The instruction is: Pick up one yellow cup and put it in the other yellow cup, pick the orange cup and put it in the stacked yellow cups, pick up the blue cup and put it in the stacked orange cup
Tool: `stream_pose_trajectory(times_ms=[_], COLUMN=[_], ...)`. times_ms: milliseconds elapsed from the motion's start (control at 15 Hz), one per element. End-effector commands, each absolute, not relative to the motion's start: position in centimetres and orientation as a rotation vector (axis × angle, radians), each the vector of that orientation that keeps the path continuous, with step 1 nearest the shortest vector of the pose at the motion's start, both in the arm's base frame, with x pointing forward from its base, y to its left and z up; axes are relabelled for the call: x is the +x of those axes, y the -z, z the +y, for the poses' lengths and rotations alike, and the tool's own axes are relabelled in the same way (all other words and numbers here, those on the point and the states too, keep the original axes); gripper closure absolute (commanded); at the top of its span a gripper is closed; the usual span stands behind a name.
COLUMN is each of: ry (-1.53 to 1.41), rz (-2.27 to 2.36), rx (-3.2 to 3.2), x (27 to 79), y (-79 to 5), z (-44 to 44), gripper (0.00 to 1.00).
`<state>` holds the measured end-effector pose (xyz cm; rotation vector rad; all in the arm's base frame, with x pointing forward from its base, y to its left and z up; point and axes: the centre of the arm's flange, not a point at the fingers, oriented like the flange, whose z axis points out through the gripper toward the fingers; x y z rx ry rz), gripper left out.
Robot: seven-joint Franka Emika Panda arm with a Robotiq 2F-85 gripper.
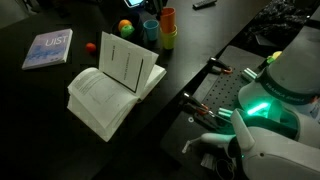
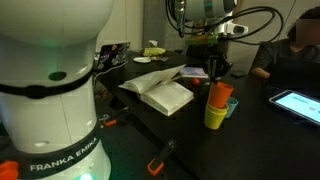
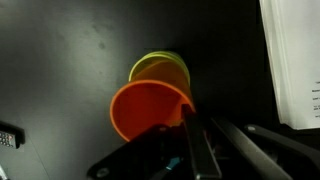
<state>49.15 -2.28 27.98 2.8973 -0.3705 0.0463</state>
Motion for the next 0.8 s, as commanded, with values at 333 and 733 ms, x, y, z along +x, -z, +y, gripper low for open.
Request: stream_pose_trajectory(times_ms=[333, 733], ry=[-0.140, -0.144], rz=[-0.331, -0.040], rx=[2.939, 3.083], x=[49.4, 51.1], y=[-28.1, -26.4], z=[-2.3, -2.0], gripper=[0.18, 0.00])
